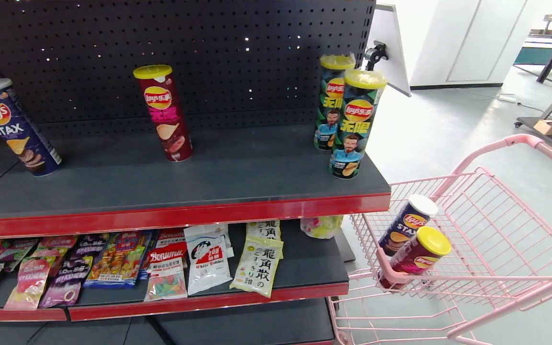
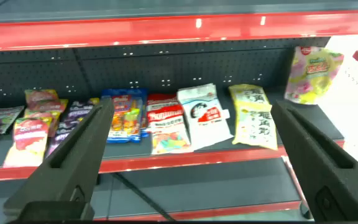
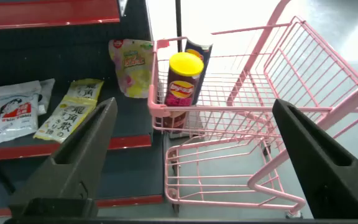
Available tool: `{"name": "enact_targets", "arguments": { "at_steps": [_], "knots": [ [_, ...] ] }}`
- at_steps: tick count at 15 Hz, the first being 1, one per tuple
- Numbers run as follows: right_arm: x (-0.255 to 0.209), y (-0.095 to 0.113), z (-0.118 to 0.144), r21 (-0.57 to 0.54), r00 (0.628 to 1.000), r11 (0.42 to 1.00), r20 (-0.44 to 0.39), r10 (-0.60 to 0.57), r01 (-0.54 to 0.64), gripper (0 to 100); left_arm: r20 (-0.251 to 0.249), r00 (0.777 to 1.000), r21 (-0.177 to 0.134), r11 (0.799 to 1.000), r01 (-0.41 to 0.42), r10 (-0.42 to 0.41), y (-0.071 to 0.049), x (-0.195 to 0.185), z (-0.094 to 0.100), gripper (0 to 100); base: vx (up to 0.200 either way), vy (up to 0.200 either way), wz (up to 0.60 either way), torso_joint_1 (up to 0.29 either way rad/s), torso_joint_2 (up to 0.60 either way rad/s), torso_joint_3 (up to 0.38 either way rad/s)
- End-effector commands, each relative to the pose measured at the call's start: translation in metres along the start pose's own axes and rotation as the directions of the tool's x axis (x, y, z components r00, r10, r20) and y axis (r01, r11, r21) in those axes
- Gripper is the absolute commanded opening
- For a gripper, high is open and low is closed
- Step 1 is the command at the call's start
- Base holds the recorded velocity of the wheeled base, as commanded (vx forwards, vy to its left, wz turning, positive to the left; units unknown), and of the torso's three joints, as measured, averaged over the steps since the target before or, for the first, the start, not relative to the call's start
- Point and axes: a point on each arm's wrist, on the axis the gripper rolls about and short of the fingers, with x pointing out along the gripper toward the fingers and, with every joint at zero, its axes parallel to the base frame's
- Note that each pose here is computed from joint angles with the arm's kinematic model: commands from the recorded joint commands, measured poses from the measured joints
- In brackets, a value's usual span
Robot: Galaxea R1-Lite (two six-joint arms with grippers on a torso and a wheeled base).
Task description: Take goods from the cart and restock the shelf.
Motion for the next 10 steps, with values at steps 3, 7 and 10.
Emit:
{"name": "enact_targets", "arguments": {
  "at_steps": [3,7,10],
  "knots": [
    [0.0,0.0,0.0001,0.001,1.0,1.0,0.001,0.0,0.0,100,0.0,1.0,0.0,1.0,0.0,0.0,0.0,0.0,0.0001,100,0.0,0.0,-0.4,0.002,0.0,0.003],
    [0.0,0.0,0.0001,0.005,1.0,1.0,0.001,-0.001,0.001,100,-0.002,1.0,0.0,1.0,0.0,0.0,0.0,0.0001,-0.0003,100,0.0,0.0,-0.6,0.0,0.0,0.005],
    [0.0,-0.0001,0.0001,0.006,1.0,1.0,0.001,-0.003,0.003,100,-0.002,1.0,0.0,1.0,0.0,0.0,0.0,0.0001,-0.0003,100,0.0,0.0,-0.6,0.002,0.0,0.002]
  ]
}}
